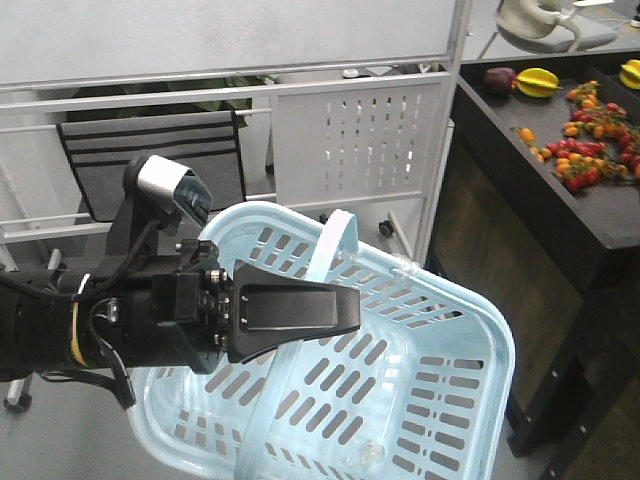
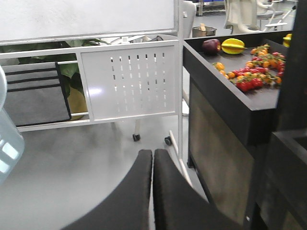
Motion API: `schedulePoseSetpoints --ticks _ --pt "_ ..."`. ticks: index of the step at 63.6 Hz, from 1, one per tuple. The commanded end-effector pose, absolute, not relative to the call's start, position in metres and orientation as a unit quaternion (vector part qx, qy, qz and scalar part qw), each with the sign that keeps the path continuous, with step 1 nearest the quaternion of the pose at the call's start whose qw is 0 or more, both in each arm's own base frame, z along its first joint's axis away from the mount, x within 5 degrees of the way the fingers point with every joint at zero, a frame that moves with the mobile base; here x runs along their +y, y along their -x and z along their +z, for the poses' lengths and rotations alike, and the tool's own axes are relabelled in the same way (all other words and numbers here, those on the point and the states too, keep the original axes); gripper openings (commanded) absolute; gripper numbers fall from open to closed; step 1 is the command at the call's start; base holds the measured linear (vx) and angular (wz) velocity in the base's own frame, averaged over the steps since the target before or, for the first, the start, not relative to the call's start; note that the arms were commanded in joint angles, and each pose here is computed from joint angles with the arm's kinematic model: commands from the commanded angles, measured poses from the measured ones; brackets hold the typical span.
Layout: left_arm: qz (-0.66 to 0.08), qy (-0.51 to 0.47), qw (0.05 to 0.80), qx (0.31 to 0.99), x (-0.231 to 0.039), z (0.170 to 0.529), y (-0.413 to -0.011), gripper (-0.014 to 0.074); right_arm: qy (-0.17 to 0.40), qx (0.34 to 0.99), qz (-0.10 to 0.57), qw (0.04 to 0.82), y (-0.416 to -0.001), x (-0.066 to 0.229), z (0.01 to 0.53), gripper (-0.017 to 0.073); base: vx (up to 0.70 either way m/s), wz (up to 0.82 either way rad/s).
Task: Place coke in basket with both arms
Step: 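Drive the base, carrying the basket in the left gripper, to another shelf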
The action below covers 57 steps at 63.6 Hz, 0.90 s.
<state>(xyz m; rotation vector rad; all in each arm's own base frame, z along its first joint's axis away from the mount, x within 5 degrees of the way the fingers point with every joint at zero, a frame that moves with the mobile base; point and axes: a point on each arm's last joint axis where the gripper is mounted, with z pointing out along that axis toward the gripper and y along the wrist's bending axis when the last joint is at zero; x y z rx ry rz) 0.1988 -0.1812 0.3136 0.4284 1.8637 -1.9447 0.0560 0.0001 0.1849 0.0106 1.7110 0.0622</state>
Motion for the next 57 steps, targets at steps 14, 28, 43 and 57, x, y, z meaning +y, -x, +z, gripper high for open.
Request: schedulePoseSetpoints --ticks 14,28,43,57 --pt "-0.759 -0.187 0.199 0.591 -0.1778 0.3422 -0.1848 -0.0007 0.007 0.730 0.028 0.683 -0.0557 0.0014 0.1888 -0.0005 0.24 0.23" --pt "-0.759 -0.187 0.199 0.591 -0.1778 0.3422 -0.1848 -0.0007 0.007 0.730 0.028 0.683 -0.0557 0.0014 0.1888 -0.0005 0.24 0.34" --pt "-0.759 -0.187 0.199 0.591 -0.1778 0.3422 -0.1848 -0.0007 0.007 0.730 0.028 0.683 -0.0557 0.0014 0.1888 -0.0005 0.22 0.45" --pt "-0.759 -0.187 0.199 0.591 -0.1778 0.3422 -0.1848 -0.0007 0.007 0.730 0.028 0.683 -0.0557 0.0014 0.1888 -0.0005 0.20 0.53"
